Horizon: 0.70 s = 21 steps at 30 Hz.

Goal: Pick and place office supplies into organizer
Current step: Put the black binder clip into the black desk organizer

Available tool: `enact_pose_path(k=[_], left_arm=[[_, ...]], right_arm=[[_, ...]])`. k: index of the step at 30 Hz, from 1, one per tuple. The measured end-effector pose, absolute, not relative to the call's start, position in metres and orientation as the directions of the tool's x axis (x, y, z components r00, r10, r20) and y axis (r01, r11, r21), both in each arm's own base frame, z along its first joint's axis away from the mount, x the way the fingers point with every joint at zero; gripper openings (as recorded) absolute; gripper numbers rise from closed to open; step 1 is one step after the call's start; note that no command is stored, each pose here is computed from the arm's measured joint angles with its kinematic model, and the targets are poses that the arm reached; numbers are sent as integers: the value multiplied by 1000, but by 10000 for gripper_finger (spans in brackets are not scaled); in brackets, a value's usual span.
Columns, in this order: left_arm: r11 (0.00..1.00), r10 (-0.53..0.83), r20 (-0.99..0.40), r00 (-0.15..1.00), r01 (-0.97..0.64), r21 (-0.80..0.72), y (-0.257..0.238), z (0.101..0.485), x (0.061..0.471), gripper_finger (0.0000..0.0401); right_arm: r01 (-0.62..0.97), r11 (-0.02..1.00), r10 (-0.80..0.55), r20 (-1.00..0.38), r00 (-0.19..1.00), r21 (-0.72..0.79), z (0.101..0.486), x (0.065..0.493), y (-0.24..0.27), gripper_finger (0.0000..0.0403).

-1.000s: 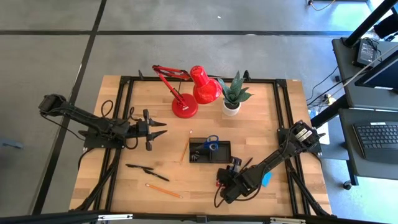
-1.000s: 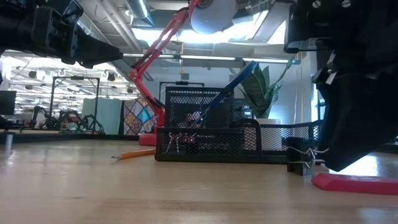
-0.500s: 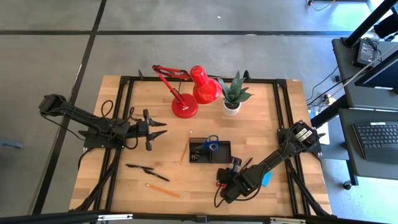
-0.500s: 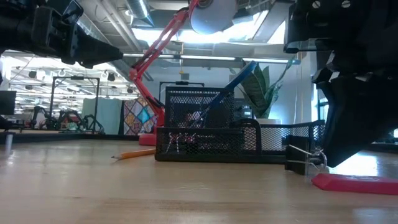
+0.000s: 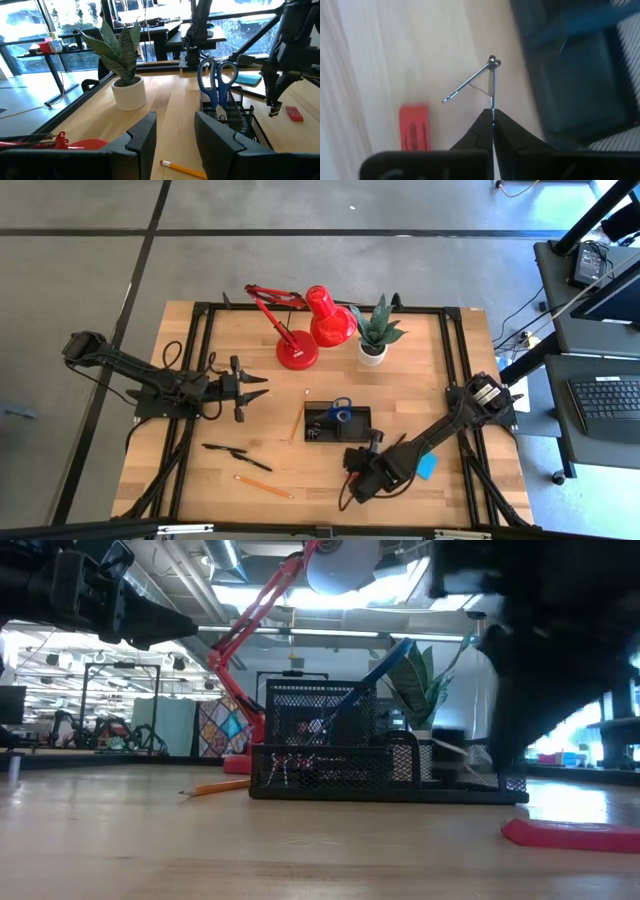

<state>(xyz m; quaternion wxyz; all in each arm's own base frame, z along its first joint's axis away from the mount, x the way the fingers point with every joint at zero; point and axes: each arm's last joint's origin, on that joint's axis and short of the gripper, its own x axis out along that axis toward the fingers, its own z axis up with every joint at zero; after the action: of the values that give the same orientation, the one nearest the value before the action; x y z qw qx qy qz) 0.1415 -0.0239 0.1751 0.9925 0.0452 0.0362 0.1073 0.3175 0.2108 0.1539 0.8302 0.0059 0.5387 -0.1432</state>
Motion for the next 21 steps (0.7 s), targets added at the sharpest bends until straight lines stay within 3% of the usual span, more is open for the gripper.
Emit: enact_pose_path(k=[11, 21], left_arm=[[972, 217, -83, 973, -208, 108, -24, 173, 141, 127], [972, 217, -84, 973, -207, 108, -24, 173, 141, 127]], right_arm=[[109, 956, -291, -828, 480, -273, 187, 353, 191, 2], [29, 905, -385, -786, 485, -425, 185, 363, 172, 1]])
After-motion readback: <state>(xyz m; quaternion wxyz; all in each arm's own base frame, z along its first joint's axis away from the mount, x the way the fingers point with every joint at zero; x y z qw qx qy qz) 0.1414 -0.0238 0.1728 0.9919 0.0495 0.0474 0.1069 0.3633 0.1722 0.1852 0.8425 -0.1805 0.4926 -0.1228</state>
